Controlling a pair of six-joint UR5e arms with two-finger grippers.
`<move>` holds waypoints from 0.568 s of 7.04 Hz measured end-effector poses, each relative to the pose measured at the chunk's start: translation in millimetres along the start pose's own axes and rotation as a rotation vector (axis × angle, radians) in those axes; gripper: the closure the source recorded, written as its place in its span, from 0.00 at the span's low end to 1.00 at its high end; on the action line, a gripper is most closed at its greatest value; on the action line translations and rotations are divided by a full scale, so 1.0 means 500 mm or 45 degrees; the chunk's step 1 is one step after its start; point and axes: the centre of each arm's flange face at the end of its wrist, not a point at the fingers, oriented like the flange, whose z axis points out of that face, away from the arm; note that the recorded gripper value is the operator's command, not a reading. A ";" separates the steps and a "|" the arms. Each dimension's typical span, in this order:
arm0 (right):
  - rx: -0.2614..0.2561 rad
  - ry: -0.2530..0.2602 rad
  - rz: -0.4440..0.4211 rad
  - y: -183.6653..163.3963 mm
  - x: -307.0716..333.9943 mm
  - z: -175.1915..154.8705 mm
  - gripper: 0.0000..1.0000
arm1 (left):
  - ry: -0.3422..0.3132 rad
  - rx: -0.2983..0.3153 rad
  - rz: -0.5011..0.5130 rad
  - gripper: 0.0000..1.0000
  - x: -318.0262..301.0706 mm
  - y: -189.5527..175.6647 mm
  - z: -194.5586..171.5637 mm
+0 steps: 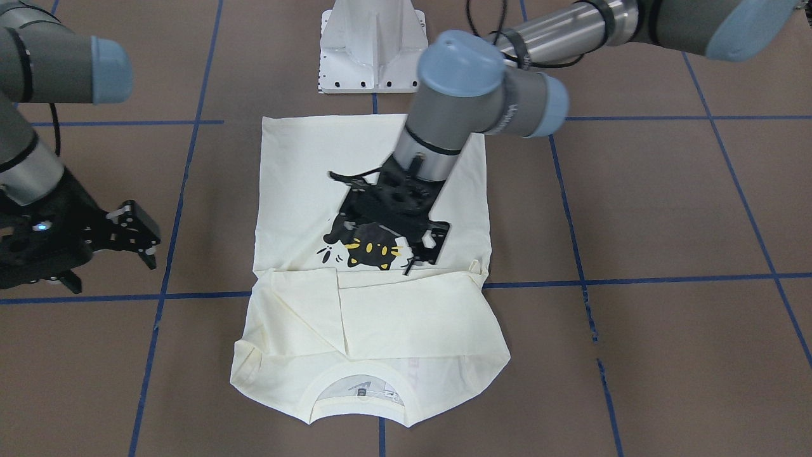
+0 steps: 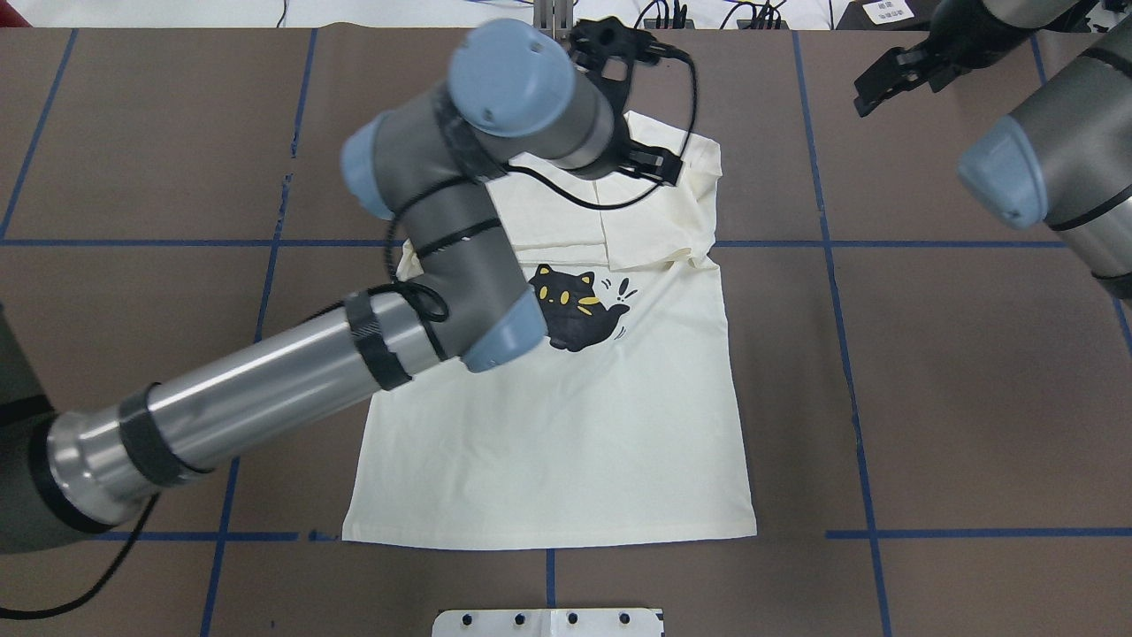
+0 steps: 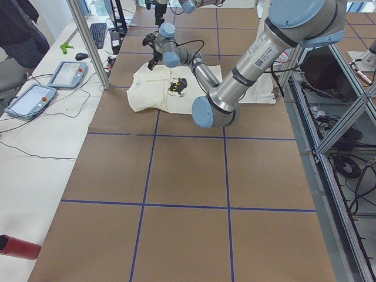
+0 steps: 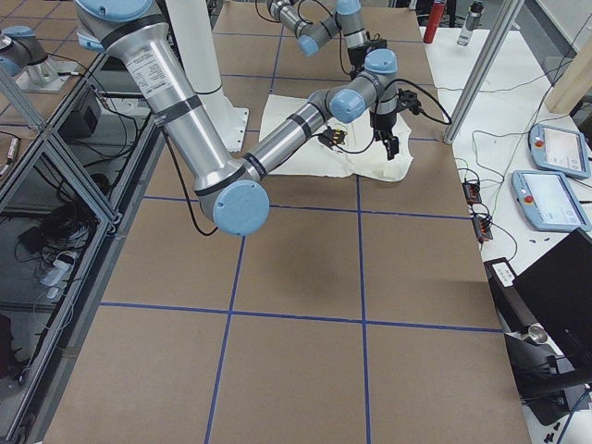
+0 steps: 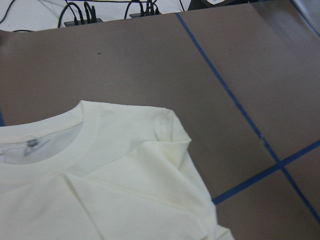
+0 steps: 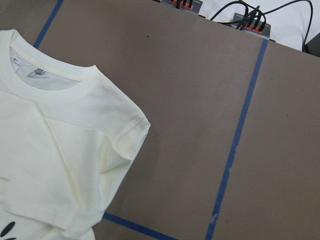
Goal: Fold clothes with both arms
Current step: 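Withdraw the left arm while the right gripper moves to the shirt center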
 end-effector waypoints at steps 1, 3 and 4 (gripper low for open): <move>0.019 0.025 0.024 -0.015 -0.093 0.028 0.05 | -0.026 -0.026 0.080 0.01 -0.123 0.043 -0.051; 0.043 0.115 0.054 -0.053 -0.288 0.113 0.16 | -0.083 -0.068 0.213 0.00 -0.317 0.134 -0.123; 0.047 0.173 0.044 -0.057 -0.376 0.162 0.21 | -0.086 -0.078 0.250 0.00 -0.383 0.177 -0.147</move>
